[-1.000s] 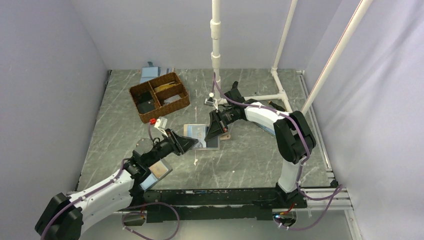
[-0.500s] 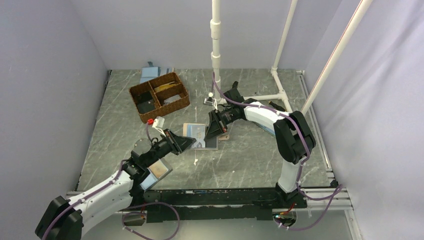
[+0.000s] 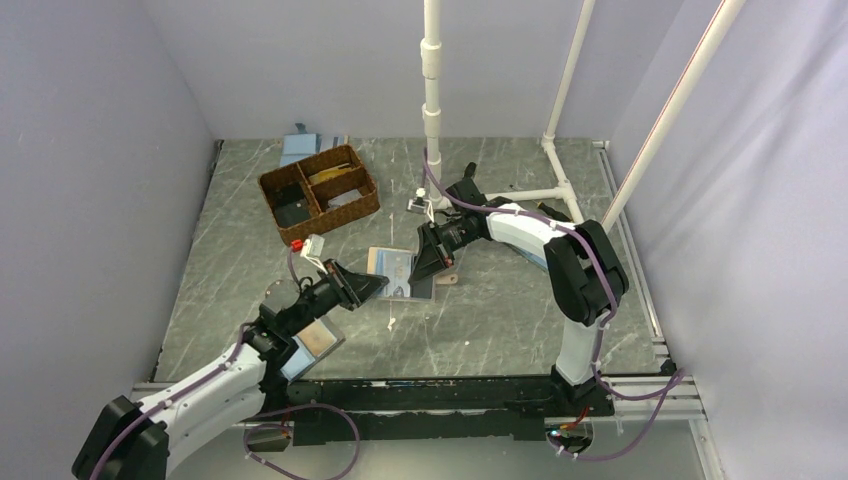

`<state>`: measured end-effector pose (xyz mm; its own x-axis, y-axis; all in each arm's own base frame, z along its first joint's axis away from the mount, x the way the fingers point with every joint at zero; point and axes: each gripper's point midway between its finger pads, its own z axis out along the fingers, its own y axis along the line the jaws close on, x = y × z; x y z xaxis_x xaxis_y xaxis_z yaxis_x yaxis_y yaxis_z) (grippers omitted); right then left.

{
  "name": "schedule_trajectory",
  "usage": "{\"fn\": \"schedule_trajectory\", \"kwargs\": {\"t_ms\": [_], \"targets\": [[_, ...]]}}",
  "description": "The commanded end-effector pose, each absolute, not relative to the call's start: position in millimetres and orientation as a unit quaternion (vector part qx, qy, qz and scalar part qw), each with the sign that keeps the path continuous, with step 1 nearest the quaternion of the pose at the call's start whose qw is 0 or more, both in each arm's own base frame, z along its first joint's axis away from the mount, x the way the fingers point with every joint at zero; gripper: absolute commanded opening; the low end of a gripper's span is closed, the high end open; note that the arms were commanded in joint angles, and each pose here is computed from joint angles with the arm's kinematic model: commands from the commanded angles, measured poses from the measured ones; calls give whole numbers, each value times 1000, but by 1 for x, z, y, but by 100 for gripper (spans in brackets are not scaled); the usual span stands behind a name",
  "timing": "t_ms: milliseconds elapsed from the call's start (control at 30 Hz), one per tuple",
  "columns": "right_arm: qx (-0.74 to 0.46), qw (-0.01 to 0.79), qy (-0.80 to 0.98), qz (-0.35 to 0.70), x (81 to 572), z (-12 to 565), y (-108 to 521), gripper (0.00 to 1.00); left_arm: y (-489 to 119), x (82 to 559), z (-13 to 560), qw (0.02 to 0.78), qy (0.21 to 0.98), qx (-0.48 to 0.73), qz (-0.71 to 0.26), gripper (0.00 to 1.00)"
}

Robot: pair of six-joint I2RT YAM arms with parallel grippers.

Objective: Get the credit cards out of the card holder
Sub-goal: Remove the credit card from the card holder.

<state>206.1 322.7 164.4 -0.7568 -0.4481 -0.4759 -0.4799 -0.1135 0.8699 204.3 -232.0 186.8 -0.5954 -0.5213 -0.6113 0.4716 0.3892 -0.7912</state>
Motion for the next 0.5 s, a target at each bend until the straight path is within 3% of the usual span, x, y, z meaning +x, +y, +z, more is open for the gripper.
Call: {"fn": "schedule_trajectory", "kwargs": {"t_ms": [0, 67, 267, 333, 467], "targets": [[-366, 31, 660, 656, 213, 167, 327, 2, -235, 204, 199, 456, 686, -3, -568, 18], [-368, 30, 661, 653, 212, 165, 327, 2, -239, 205, 196, 448, 691, 1, -568, 31], [-376, 28, 658, 652, 209, 165, 330, 2, -244, 206, 190, 434, 697, 9, -571, 33], [-377, 28, 657, 652, 208, 164, 330, 2, -245, 207, 188, 432, 698, 8, -571, 29], [-377, 26, 659, 650, 208, 162, 330, 2, -245, 207, 189, 435, 694, 9, -574, 10]]}}
